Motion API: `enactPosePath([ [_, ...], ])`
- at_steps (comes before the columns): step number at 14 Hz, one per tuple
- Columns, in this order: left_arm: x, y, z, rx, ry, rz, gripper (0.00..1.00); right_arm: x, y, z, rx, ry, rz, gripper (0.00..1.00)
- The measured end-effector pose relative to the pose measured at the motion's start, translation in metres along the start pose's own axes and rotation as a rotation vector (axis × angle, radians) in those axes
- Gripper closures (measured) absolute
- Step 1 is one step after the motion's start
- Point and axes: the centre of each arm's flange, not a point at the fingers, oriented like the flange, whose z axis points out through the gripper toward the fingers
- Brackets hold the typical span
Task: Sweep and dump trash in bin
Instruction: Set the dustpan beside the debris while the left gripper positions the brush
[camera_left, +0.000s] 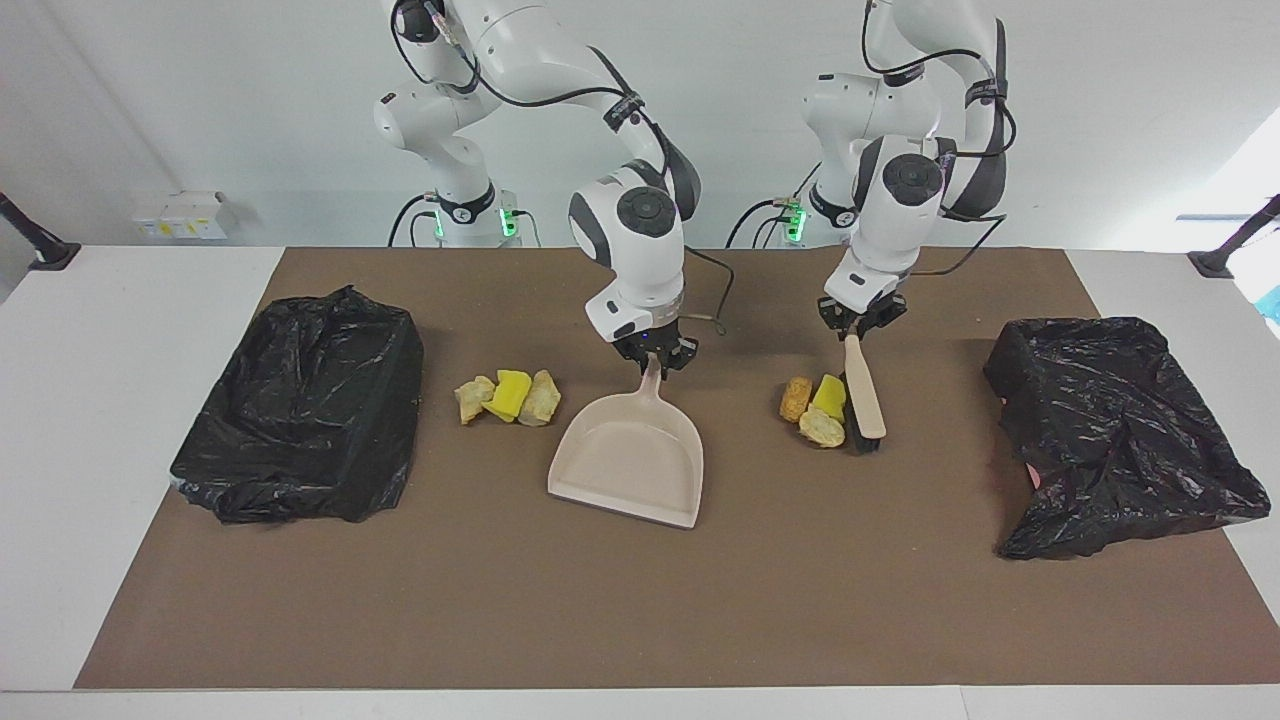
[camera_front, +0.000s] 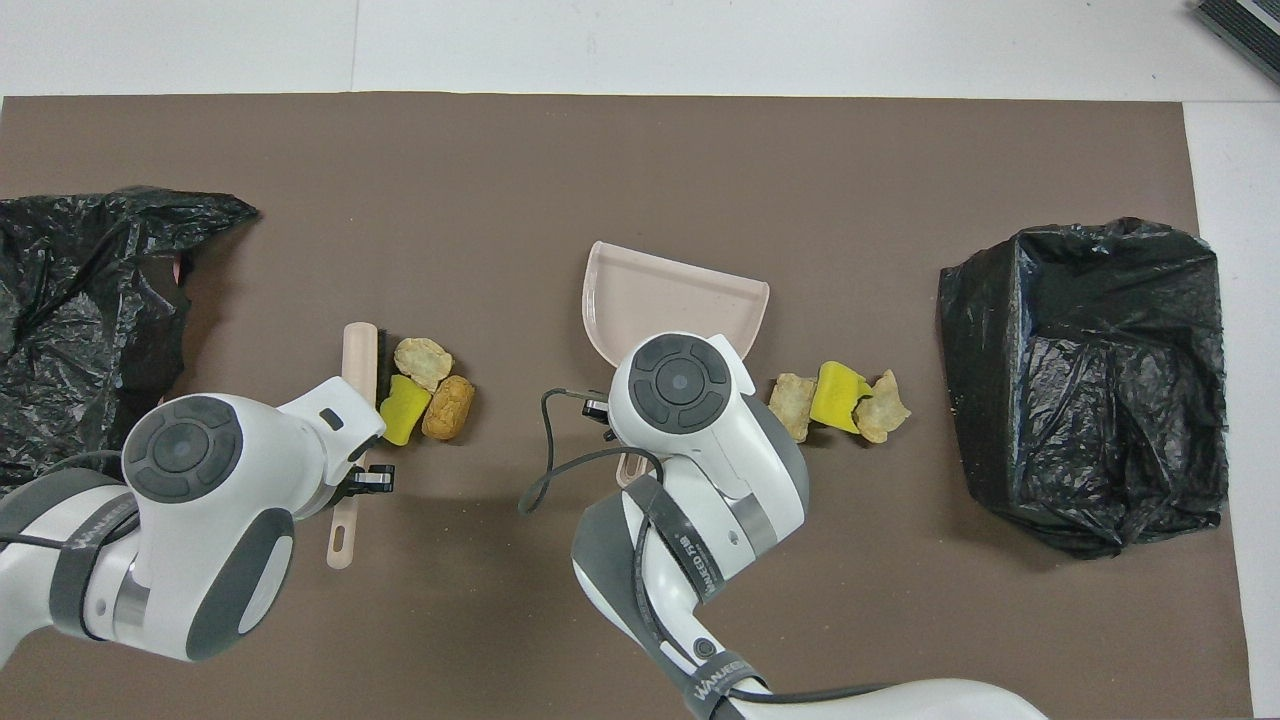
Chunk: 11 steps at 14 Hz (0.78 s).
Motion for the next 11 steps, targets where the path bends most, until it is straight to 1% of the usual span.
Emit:
enactPosePath([
  [1, 0.000, 0.000, -0.001, -0.004, 0.002, -0.005, 0.74, -0.001, 0.000, -0.007, -0.011, 0.017, -0.065, 0.69],
  [2, 0.002, -0.002, -0.002, -0.007, 0.006, -0.011, 0.74, -0.001, 0.004, -0.017, -0.027, 0.017, -0.147, 0.69],
  [5, 0.011, -0.019, -0.011, -0.017, 0.024, -0.040, 0.74, 0.009, 0.044, -0.062, -0.075, -0.047, -0.495, 0.69],
  [7, 0.021, -0.055, -0.015, -0.024, 0.034, -0.039, 0.74, 0.011, 0.064, -0.088, -0.095, -0.070, -0.758, 0.69],
  [9, 0.023, -0.080, -0.013, -0.027, 0.030, -0.046, 0.74, 0.008, 0.070, -0.092, -0.113, -0.083, -1.025, 0.69],
  [11, 0.022, -0.079, -0.010, -0.025, 0.023, -0.041, 0.74, 0.012, 0.074, -0.084, -0.110, -0.087, -1.277, 0.69],
])
